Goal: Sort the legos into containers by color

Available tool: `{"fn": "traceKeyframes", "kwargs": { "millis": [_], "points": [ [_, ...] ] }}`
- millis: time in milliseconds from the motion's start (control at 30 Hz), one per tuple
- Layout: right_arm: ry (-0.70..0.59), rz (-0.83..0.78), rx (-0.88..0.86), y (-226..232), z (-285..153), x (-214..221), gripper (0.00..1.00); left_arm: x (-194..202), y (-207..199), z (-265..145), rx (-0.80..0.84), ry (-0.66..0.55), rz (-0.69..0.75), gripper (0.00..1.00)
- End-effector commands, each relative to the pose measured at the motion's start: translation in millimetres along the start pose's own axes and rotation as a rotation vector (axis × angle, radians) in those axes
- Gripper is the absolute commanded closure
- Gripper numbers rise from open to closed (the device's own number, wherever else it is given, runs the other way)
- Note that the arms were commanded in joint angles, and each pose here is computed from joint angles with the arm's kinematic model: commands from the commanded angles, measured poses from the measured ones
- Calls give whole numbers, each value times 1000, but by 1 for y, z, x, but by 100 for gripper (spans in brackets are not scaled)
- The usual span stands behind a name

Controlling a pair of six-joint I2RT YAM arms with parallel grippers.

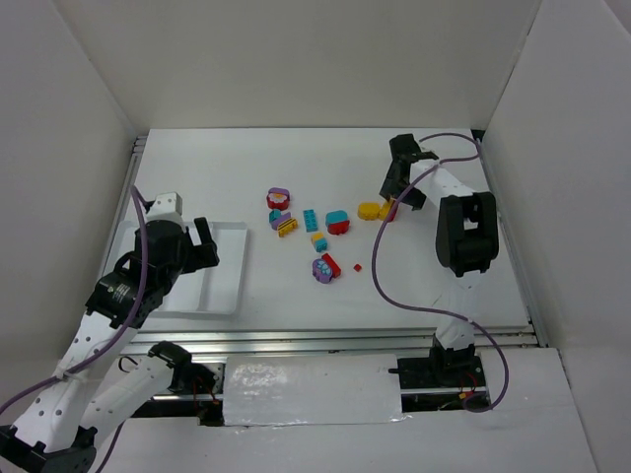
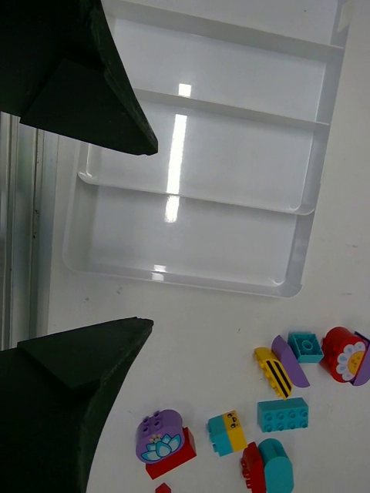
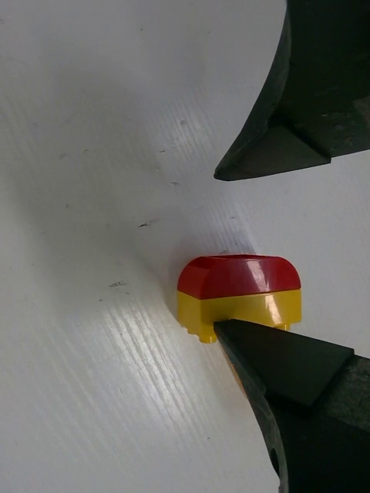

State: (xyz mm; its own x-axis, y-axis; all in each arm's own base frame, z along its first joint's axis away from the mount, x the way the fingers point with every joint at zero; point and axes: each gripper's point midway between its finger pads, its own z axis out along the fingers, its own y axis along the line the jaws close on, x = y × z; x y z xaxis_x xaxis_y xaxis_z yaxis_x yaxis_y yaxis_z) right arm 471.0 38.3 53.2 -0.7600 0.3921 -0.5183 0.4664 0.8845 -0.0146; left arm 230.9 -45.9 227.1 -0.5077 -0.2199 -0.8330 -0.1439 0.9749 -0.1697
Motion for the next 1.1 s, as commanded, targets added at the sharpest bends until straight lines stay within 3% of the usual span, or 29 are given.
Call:
{"fn": "traceKeyframes", "kwargs": {
  "millis": [0,333,600,933,1067],
  "points": [
    [18,-26,-41,7,3,-2,20,-8,-7,1,40,-31,12,0],
    [-27,9,-185,31,-21,-22,19,-7,-10,0,62,-32,17,0],
    [117,-56,-79,27,7,-4,19,-6,-13,0,81,-30,22,0],
    [221,-106,-106,27,4,15,34,-8,-13,-3,90,-42,15,1],
    [228,-110,-113,23,0,18,61,-9,-12,-5,90,-50,10,1]
  ]
}}
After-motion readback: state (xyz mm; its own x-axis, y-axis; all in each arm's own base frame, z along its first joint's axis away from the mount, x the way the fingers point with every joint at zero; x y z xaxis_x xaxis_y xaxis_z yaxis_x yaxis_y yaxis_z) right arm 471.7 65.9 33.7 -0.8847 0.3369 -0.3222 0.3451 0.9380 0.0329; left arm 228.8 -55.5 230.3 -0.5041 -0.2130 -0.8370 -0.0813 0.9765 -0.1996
